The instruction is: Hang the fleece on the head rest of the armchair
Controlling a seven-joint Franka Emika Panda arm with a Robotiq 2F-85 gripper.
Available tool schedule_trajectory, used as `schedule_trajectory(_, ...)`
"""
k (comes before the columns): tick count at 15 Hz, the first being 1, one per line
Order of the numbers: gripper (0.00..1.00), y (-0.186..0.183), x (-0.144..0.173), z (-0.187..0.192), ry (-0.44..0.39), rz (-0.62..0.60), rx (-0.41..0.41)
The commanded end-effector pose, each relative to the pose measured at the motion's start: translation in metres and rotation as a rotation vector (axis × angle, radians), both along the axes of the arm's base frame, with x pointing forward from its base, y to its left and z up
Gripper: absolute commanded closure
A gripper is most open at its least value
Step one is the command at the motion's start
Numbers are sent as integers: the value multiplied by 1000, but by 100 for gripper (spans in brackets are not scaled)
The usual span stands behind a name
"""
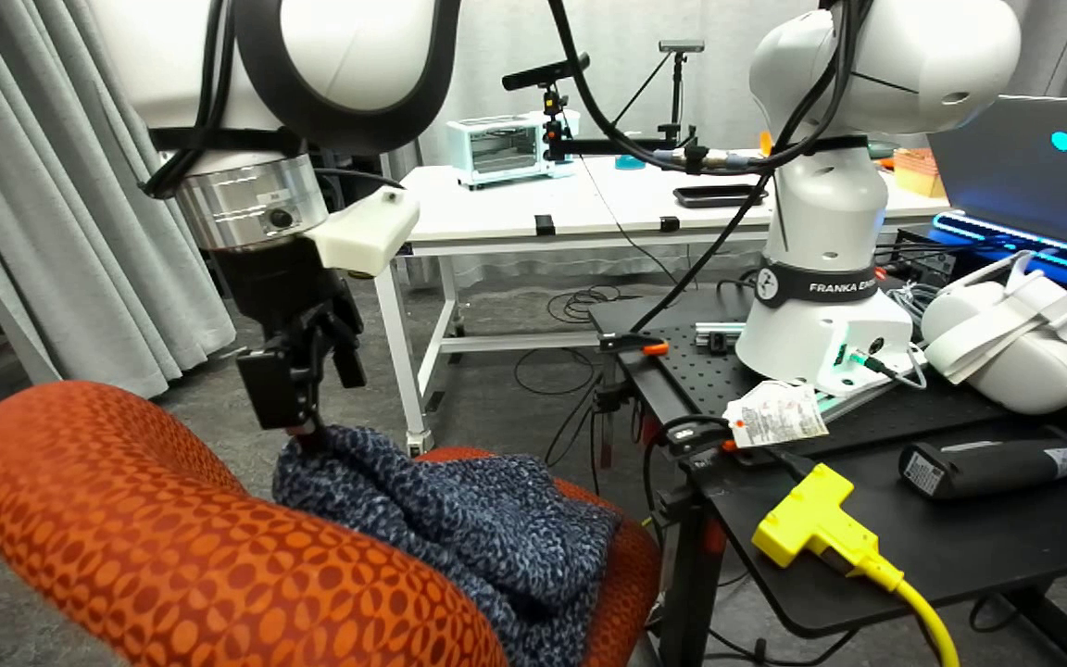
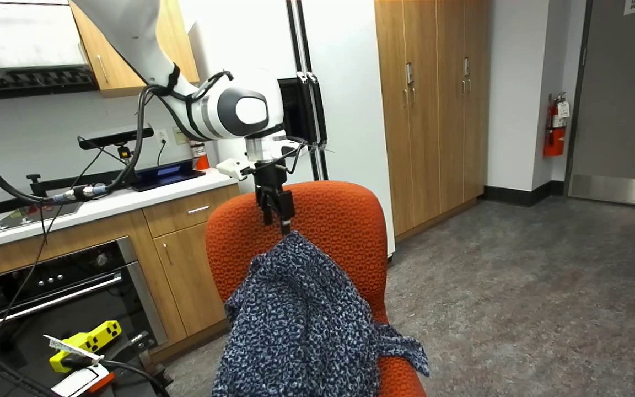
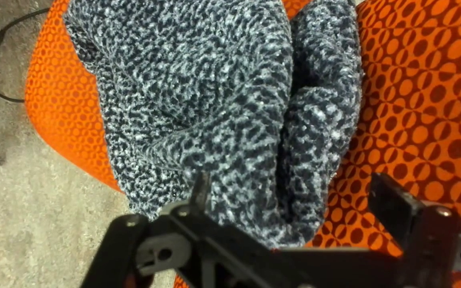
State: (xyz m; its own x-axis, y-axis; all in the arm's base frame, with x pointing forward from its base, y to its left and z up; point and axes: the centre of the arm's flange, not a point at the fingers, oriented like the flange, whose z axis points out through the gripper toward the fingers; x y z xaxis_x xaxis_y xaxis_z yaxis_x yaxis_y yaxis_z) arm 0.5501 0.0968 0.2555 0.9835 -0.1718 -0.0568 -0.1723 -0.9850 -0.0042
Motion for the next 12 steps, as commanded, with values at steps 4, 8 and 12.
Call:
schedule_trajectory(4, 0, -5, 28, -19, -9, 26, 36)
schedule_trajectory(8, 0, -17, 52, -36, -9, 5, 54)
schedule_trajectory(12, 0, -39, 59, -68, 33, -42, 65)
